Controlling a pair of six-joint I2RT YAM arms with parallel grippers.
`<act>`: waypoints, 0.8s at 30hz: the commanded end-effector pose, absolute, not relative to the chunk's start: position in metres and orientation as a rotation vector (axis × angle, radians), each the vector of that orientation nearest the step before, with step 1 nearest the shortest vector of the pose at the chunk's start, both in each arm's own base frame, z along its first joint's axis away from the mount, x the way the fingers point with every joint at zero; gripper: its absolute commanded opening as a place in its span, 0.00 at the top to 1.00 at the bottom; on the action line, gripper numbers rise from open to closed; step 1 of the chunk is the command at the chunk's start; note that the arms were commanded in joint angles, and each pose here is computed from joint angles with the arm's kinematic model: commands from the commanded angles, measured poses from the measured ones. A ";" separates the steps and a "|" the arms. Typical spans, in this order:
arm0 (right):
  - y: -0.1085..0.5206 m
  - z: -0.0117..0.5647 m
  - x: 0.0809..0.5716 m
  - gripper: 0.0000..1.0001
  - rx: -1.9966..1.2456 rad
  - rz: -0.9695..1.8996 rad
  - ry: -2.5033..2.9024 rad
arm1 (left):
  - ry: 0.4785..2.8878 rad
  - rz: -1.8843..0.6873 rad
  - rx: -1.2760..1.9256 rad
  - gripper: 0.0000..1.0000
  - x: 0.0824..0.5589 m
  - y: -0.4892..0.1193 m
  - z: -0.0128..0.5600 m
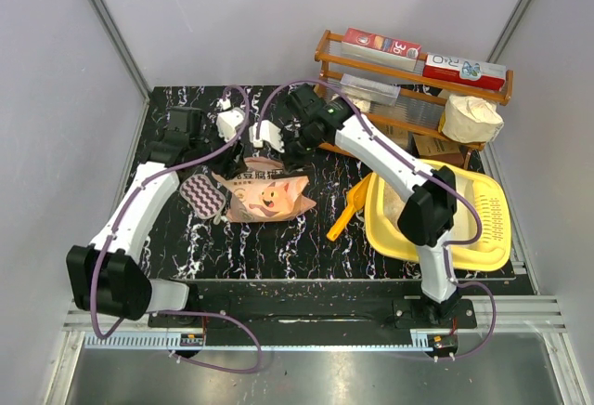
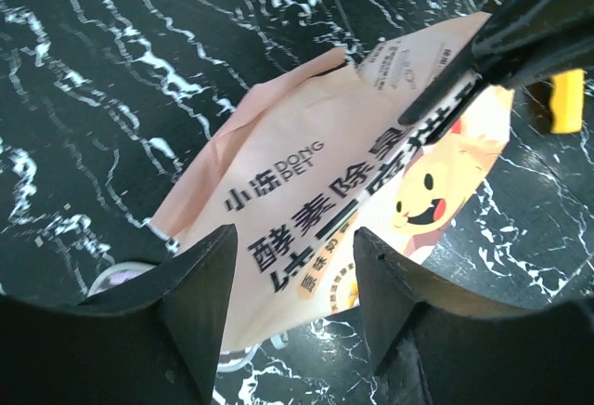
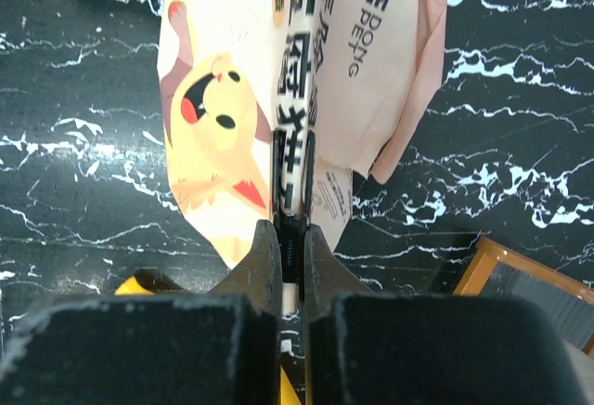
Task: Fill the litter box with clean litter
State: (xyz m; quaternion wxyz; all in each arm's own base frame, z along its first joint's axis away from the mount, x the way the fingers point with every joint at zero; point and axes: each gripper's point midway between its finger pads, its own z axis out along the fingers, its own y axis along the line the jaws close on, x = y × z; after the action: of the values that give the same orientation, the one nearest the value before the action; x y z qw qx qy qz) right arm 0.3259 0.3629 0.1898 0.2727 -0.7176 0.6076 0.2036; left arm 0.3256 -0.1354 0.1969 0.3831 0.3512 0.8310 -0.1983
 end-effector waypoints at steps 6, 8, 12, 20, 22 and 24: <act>0.395 0.195 0.310 1.00 -1.911 0.614 1.636 | 2.076 -0.303 0.719 0.42 0.339 -0.107 0.223; 0.396 0.192 0.308 1.00 -1.914 0.625 1.645 | 2.076 -0.307 0.716 0.42 0.338 -0.107 0.223; 0.394 0.180 0.309 1.00 -1.910 0.619 1.710 | 2.074 -0.307 0.719 0.41 0.336 -0.107 0.223; 0.377 0.194 0.334 0.56 -1.712 0.487 1.873 | 2.061 -0.280 0.742 0.32 0.339 -0.107 0.230; 0.374 0.221 0.344 0.46 -1.587 0.522 1.891 | 2.066 -0.281 0.742 0.28 0.341 -0.108 0.229; 0.367 0.247 0.355 0.43 -1.451 0.560 1.917 | 2.065 -0.290 0.740 0.26 0.343 -0.109 0.231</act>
State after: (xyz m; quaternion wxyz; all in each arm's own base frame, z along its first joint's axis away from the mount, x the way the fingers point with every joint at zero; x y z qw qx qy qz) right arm 0.3263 0.3776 0.1808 0.2531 -0.6459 0.6914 0.2018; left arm 0.3321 -0.1080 0.2066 0.4154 0.3004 0.8492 -0.1269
